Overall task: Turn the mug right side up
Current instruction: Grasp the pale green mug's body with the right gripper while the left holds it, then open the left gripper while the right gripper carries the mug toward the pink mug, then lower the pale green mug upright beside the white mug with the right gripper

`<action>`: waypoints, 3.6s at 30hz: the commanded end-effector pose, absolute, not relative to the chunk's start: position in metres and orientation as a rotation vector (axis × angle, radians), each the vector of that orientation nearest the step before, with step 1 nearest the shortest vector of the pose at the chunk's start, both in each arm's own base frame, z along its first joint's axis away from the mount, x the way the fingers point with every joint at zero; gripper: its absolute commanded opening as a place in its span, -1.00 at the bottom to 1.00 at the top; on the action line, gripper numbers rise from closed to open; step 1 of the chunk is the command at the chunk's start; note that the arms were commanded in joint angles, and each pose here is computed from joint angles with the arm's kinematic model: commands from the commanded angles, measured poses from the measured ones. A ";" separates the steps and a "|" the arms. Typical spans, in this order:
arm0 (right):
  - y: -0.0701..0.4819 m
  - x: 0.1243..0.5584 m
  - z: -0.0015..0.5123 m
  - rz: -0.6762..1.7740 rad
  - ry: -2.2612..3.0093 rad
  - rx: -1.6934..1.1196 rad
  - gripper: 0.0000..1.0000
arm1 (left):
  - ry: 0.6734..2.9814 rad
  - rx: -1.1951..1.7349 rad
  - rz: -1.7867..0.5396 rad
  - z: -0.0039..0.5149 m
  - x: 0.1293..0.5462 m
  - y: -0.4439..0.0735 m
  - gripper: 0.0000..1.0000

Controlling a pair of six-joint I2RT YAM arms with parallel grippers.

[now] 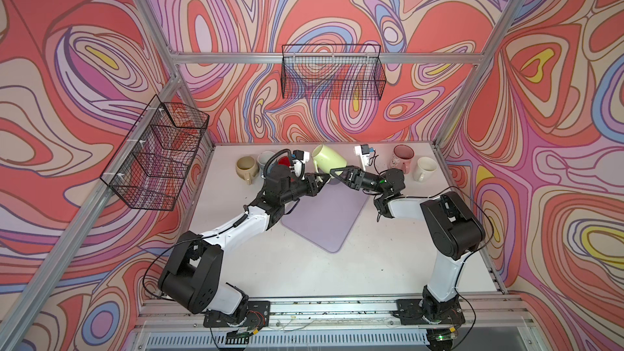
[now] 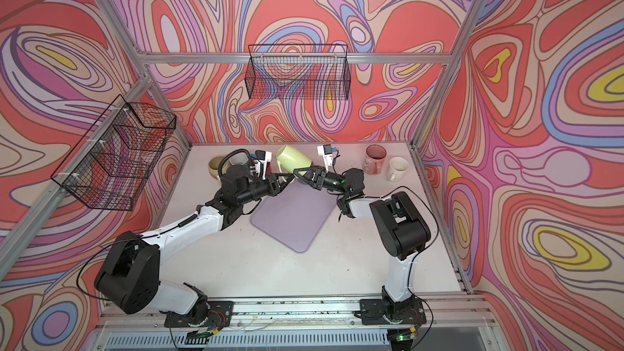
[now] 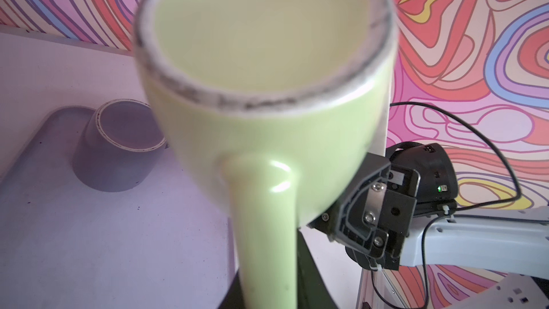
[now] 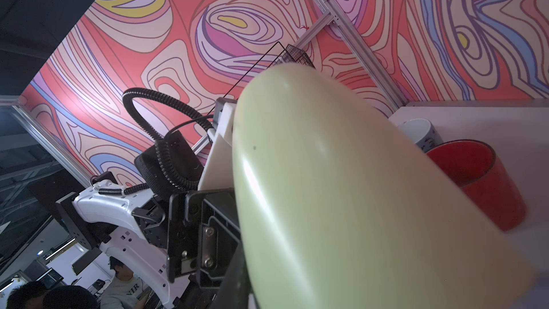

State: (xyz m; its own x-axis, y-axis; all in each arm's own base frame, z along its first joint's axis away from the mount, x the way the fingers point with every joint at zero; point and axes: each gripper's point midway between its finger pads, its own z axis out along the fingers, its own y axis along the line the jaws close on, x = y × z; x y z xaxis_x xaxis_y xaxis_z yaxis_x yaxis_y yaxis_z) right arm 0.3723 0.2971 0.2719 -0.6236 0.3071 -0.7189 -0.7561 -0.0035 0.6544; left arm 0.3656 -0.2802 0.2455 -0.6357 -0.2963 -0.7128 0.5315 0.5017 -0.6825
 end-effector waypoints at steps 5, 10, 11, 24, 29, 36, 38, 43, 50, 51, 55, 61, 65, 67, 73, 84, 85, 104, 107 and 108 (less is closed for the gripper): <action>0.300 0.377 0.301 1.717 1.391 -0.457 -1.00 | 2.005 0.072 -1.138 0.188 0.376 -0.267 -0.43; 0.300 0.383 0.299 1.693 1.413 -0.437 -1.00 | 2.015 0.047 -1.154 0.180 0.375 -0.267 -0.23; 0.300 0.385 0.297 1.685 1.421 -0.430 -1.00 | 2.018 0.045 -1.158 0.179 0.375 -0.267 -0.19; 0.299 0.409 0.252 1.510 1.649 -0.340 -1.00 | 2.034 0.046 -1.059 0.182 0.371 -0.253 0.02; 0.298 0.412 0.243 1.439 1.740 -0.337 -1.00 | 2.015 0.050 -1.013 0.195 0.373 -0.243 0.05; 0.290 0.411 0.233 1.299 1.891 -0.354 -1.00 | 1.998 0.085 -0.899 0.219 0.376 -0.221 0.07; 0.289 0.410 0.229 1.272 1.940 -0.358 -1.00 | 2.003 0.093 -0.862 0.225 0.378 -0.214 0.07; 0.284 0.408 0.221 1.193 2.046 -0.379 -1.00 | 2.032 0.143 -0.747 0.241 0.377 -0.198 0.07; 0.272 0.406 0.216 1.041 2.209 -0.421 -1.00 | 2.074 0.262 -0.568 0.266 0.375 -0.181 0.07; 0.269 0.406 0.215 1.003 2.245 -0.423 -1.00 | 2.078 0.280 -0.545 0.269 0.374 -0.178 0.07; 0.254 0.403 0.213 0.881 2.352 -0.438 -1.00 | 2.086 0.360 -0.453 0.277 0.371 -0.171 0.07; 0.223 0.396 0.212 0.671 2.479 -0.441 -1.00 | 2.065 0.416 -0.438 0.269 0.365 -0.171 0.07; 0.197 0.393 0.217 0.534 2.527 -0.396 -1.00 | 2.053 0.418 -0.497 0.265 0.362 -0.177 0.07; 0.182 0.392 0.214 0.495 2.558 -0.356 -1.00 | 2.054 0.422 -0.510 0.264 0.361 -0.179 0.07; 0.124 0.389 0.203 0.387 2.637 -0.173 -1.00 | 2.064 0.406 -0.505 0.258 0.358 -0.176 0.07; 0.031 0.408 0.192 0.183 2.662 0.115 -1.00 | 2.059 0.406 -0.537 0.260 0.355 -0.179 0.07; 0.027 0.411 0.190 0.191 2.662 0.136 -1.00 | 2.058 0.406 -0.538 0.260 0.355 -0.179 0.07; -0.016 0.441 0.131 0.163 2.778 0.269 -1.00 | 2.059 0.408 -0.551 0.260 0.353 -0.180 0.07; -0.015 0.444 0.124 0.172 2.786 0.275 -1.00 | 2.061 0.412 -0.547 0.259 0.353 -0.180 0.07; -0.017 0.445 0.123 0.164 2.791 0.281 -1.00 | 2.061 0.413 -0.542 0.259 0.353 -0.179 0.08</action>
State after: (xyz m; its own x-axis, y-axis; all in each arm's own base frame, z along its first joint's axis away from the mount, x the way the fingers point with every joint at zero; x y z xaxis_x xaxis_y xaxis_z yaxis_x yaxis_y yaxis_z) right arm 0.4277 -0.0157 0.1099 -0.9438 0.2168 -0.2496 0.1876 0.9729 0.1355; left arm 0.3562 -0.1812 0.2553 -0.5240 0.0795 -0.8480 0.4804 0.8497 -0.2172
